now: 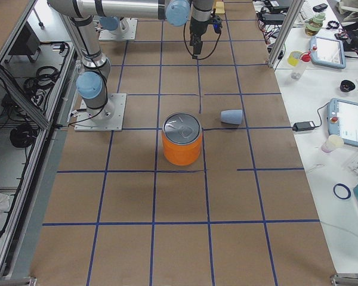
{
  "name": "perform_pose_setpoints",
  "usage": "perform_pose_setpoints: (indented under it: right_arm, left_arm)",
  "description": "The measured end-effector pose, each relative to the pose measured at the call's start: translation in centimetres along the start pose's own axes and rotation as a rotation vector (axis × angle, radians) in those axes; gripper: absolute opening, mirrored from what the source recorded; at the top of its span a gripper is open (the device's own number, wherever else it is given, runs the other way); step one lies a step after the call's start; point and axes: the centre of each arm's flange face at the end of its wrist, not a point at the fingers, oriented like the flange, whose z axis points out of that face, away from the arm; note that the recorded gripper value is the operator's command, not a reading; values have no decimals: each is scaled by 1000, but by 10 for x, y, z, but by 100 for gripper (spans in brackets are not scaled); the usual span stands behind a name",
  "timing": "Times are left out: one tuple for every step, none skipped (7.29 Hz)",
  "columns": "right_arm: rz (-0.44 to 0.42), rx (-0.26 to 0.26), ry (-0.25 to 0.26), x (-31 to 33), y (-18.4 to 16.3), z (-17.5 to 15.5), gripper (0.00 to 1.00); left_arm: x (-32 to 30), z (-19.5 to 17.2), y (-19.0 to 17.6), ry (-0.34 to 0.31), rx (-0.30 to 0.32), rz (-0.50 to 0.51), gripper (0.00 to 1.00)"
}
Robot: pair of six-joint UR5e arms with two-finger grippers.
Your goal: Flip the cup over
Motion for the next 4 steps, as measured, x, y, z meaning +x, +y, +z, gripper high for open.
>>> perform_pose_setpoints:
  right_arm:
    - [5, 14, 8, 4, -8, 4, 100]
    - [18, 37, 39, 14, -24, 14, 100]
    - [48, 70, 85, 32, -45, 29, 100]
    - [82, 93, 108, 50, -65, 47, 100]
  left_arm:
    - [0, 0, 0, 0, 0, 0, 100]
    - [0, 0, 0, 0, 0, 0, 100]
    - [0, 0, 0, 0, 0, -1, 100]
    - [0, 0, 0, 0, 0, -1, 100]
